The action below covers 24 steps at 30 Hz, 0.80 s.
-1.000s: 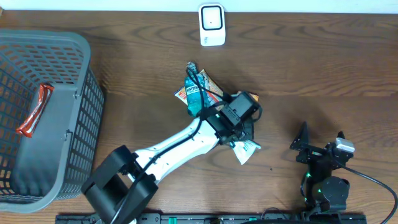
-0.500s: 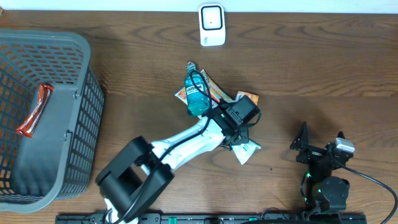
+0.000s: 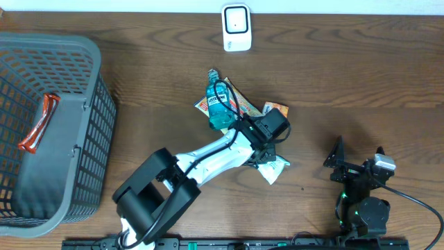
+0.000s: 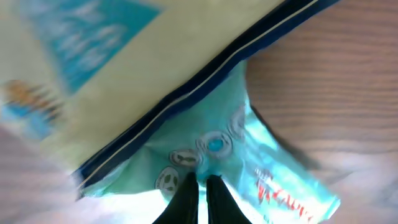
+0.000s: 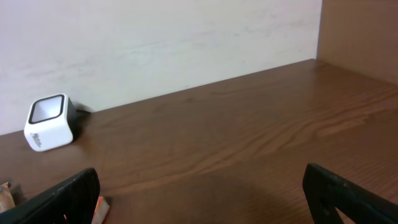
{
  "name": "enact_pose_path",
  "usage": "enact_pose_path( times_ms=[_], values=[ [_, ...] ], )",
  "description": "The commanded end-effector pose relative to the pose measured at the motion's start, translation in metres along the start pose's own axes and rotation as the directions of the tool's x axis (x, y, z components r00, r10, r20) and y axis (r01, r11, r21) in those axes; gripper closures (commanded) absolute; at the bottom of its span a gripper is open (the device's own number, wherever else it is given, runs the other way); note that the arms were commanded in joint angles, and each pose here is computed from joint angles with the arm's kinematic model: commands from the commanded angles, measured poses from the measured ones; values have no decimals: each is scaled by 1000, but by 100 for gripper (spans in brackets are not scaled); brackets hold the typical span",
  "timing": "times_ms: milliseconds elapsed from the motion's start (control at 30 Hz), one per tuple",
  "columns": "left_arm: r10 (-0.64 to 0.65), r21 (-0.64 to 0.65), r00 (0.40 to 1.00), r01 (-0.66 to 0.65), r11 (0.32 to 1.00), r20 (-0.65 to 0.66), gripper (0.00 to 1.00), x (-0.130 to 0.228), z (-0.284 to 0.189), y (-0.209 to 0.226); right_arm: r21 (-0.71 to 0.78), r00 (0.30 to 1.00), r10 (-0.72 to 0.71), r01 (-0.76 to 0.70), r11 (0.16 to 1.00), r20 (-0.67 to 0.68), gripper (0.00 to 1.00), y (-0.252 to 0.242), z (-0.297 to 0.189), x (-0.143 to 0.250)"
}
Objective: Scan the item barcode
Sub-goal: 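Carry the green tissue pack to the table center and release it, then reach the left gripper into the basket and grasp the red snack bar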
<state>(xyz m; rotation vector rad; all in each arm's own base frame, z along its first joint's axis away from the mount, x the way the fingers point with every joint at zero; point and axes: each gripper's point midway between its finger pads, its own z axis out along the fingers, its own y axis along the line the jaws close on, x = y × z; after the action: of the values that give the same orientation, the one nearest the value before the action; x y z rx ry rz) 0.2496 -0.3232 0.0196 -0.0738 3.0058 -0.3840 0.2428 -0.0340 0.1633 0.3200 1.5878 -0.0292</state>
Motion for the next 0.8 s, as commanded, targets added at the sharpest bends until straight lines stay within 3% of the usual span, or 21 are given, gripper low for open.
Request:
enact_pose_path(
  times_ms=[0, 33, 100, 133, 167, 300, 500, 633, 767],
  values=[
    [49, 33, 987, -55, 998, 150, 73, -23, -62, -10, -4, 1000, -15, 15, 1000, -3, 1, 1, 0, 1],
    [90, 40, 970, -101, 994, 226, 51, -32, -95, -11, -4, 1000, -15, 15, 1000, -3, 1, 1, 0, 1],
    [141, 27, 934, -159, 987, 329, 19, -43, -136, -9, -5, 1000, -15, 15, 1000, -3, 1, 1, 0, 1],
    [162, 10, 910, -180, 984, 381, 8, -48, -156, -6, -5, 1000, -15, 15, 1000, -3, 1, 1, 0, 1],
    [185, -17, 877, -198, 980, 444, 3, -55, -180, 0, -5, 1000, -15, 15, 1000, -3, 1, 1, 0, 1],
    [171, -140, 717, -102, 985, 675, 2, -86, -274, 48, -5, 1000, -15, 15, 1000, -3, 1, 1, 0, 1],
    [-22, -111, 422, 289, 951, 907, 2, -108, -396, 163, -5, 1000, -15, 15, 1000, -3, 1, 1, 0, 1],
    [-173, 22, 203, 586, 810, 964, 2, -96, -446, 257, -4, 1000, -15, 15, 1000, -3, 1, 1, 0, 1],
    [-343, 227, -23, 790, 570, 939, 2, -74, -457, 338, -5, 1000, -15, 15, 1000, -3, 1, 1, 0, 1]
  ],
)
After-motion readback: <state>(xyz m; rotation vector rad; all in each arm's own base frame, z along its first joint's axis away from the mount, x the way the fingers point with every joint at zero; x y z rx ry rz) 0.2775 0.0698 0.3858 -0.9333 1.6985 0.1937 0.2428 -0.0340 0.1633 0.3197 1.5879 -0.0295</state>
